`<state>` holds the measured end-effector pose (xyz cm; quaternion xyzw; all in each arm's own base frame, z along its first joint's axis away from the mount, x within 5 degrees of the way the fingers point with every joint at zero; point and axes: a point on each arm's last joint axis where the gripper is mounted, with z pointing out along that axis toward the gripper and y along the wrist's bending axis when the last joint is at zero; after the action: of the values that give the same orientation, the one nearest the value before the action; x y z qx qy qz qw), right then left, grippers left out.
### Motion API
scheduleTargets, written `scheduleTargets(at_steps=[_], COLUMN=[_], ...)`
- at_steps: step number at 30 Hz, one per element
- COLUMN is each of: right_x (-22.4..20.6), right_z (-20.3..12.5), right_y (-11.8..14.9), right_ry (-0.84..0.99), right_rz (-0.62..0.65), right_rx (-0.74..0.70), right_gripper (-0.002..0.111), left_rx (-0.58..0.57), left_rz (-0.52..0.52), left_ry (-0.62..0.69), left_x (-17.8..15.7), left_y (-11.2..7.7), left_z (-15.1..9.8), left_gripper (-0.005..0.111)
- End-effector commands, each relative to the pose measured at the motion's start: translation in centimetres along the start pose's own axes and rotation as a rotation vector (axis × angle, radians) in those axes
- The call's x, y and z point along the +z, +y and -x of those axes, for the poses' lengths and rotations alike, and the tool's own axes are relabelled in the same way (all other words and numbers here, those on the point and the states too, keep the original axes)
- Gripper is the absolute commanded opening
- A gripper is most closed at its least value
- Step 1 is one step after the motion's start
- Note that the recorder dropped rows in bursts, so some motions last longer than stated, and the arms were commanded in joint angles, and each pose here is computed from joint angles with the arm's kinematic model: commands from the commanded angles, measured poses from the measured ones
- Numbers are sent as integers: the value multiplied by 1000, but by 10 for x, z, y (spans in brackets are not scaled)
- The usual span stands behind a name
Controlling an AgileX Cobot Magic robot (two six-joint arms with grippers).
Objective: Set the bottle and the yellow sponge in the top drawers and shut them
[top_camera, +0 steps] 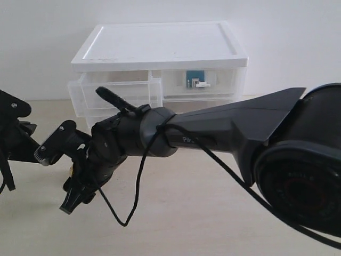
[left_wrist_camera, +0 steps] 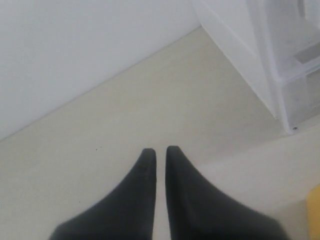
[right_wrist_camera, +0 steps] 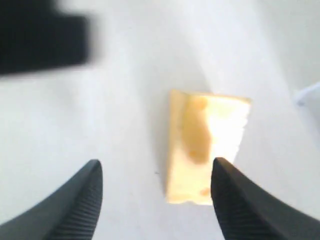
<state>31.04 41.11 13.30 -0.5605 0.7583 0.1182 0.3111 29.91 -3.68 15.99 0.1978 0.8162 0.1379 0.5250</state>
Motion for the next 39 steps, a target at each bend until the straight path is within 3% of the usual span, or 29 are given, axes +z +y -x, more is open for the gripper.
scheduleTargets(at_steps=[1,14,22,39], right_x=[-8,13,15,20], right_z=[1,-6,7,1], right_y=[-22,-23,0,-6], right_ry=[-43,-110,-170,-163], right_rz=[-50,-57,-51,-55], right_rx=[33,82,37,53], right_gripper=[57,57,57,50], left_rx=[-8,-15,-17,-15], left_rz=[19,18,16,6], left_ry=[-20,-18,-17,-7], left_x=[-2,-2,-2,-2], left_y=[2,2,2,1], left_z=[3,3,3,2], left_gripper=[4,4,4,4])
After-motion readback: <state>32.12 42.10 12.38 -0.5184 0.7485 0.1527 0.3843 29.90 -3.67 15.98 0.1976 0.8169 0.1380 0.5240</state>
